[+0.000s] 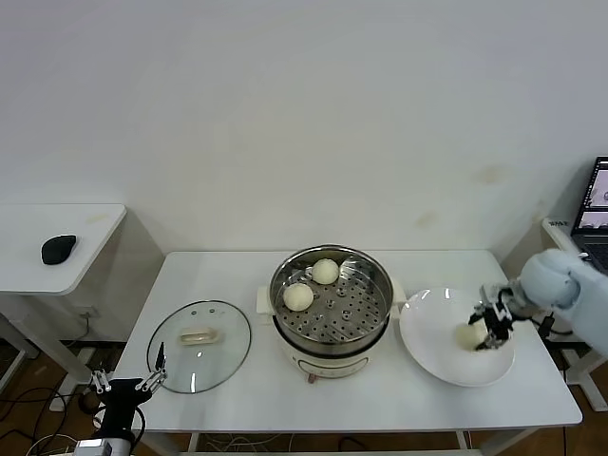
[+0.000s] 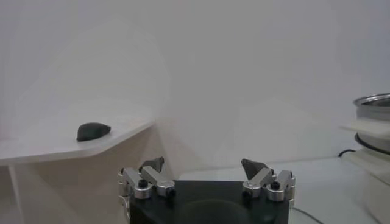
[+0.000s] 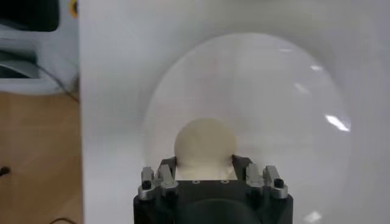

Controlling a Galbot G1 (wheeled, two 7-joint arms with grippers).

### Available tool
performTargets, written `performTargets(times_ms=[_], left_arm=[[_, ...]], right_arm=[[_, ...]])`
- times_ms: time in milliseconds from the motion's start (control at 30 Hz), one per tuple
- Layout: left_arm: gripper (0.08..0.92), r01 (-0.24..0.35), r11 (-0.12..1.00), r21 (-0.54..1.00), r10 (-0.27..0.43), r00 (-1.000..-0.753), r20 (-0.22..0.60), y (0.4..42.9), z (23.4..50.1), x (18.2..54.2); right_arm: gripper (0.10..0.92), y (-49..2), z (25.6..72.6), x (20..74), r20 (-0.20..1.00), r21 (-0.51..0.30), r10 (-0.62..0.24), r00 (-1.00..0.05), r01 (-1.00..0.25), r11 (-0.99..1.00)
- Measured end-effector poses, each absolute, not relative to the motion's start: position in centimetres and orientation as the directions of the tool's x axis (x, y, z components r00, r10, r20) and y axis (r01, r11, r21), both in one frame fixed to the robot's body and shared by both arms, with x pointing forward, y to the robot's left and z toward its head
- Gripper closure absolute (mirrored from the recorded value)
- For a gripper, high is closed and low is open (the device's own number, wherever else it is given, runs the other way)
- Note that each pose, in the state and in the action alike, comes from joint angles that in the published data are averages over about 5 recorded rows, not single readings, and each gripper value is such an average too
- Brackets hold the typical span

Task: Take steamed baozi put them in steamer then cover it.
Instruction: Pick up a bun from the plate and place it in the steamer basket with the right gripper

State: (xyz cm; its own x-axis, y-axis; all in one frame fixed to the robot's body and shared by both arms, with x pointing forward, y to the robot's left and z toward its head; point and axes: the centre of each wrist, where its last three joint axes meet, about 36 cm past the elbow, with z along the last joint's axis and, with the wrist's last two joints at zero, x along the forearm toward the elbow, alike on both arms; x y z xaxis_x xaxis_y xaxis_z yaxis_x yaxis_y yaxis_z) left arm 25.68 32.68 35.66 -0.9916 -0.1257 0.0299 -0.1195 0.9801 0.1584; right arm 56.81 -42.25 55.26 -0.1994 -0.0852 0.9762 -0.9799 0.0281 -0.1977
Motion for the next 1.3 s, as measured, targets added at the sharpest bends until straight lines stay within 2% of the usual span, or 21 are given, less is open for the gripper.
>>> performTargets(times_ms=[267, 433, 567, 867, 1300], left_arm=[[0.177, -0.117, 0.98, 0.162, -0.123, -0.992, 0.021, 32.8, 36.0, 25.8], [0.177, -0.12, 0.98, 0.16, -0.124, -0.992, 0.017, 32.8, 36.1, 25.9], [0.177, -0.125, 0.98, 0.158, -0.129, -0.992, 0.014, 32.8, 36.1, 25.9], [0.177, -0.145, 0.977, 0.155, -0.148, -0.989, 0.005, 32.8, 36.0, 25.8], [0.177, -0.187, 0.971, 0.146, -0.188, -0.982, -0.009, 32.9, 36.0, 25.3]], right_arm=[[0.432, -40.1, 63.3, 59.4, 0.937, -0.317, -0.154, -0.315, -0.948, 0.012], [0.428, -36.3, 67.7, 60.7, 0.909, -0.381, -0.209, -0.362, -0.923, -0.058], [0.428, -32.3, 69.5, 61.4, 0.897, -0.404, -0.257, -0.361, -0.904, -0.142], [0.428, -22.9, 68.1, 61.9, 0.904, -0.388, -0.334, -0.267, -0.84, -0.379], [0.421, -14.7, 63.3, 61.4, 0.931, -0.353, -0.329, -0.157, -0.618, -0.703]])
